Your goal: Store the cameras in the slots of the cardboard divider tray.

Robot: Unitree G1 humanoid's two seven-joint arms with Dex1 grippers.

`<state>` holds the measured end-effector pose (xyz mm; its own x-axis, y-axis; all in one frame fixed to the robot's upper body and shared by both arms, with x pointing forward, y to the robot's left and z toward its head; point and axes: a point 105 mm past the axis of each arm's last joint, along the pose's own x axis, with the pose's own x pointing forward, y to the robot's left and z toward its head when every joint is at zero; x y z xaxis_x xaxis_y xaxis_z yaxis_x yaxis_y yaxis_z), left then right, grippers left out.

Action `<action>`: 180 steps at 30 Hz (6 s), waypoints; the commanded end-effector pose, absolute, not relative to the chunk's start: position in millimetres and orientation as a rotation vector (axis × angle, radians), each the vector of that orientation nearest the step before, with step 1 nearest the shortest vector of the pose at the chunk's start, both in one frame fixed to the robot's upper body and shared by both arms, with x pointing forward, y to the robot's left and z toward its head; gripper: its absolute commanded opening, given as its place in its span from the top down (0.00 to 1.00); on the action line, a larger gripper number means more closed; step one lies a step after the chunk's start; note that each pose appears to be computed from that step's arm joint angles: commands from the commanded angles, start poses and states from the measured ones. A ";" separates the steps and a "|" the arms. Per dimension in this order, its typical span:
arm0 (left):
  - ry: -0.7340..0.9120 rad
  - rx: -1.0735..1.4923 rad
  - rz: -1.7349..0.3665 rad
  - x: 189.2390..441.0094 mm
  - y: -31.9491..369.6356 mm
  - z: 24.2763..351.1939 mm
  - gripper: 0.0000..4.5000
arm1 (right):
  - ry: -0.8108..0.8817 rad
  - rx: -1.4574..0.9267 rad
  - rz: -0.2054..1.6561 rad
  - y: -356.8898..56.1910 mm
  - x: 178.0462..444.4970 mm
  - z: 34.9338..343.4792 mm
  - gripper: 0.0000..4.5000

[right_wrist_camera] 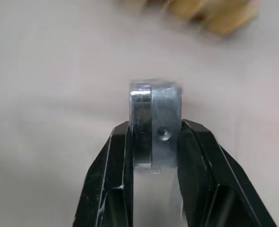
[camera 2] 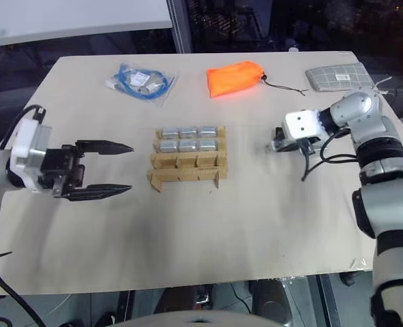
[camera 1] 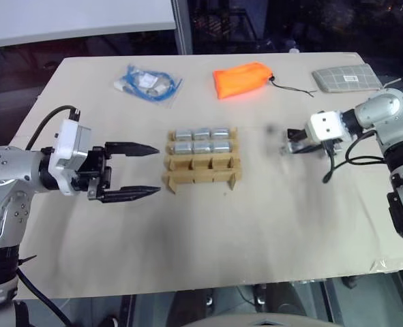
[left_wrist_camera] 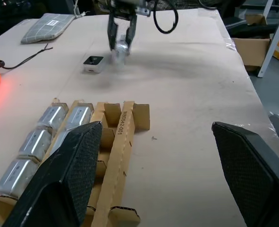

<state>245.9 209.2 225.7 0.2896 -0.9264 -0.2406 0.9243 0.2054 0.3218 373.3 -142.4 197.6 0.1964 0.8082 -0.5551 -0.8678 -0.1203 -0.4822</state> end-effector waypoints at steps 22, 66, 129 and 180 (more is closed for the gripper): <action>0.037 0.506 -1.046 255.1 265.9 234.6 0.14 | -0.156 -0.480 1.428 13.8 335.7 222.3 0.84; 0.054 0.477 -0.990 247.2 275.4 228.1 0.14 | -0.066 -0.653 1.468 61.6 354.2 184.0 0.84; -0.211 0.355 -1.473 272.6 147.9 245.9 0.14 | 0.402 -0.770 0.762 -283.7 360.4 177.2 0.00; -0.129 0.434 -1.242 261.9 192.1 248.9 0.14 | 0.097 -0.910 1.191 -164.5 394.3 237.2 0.85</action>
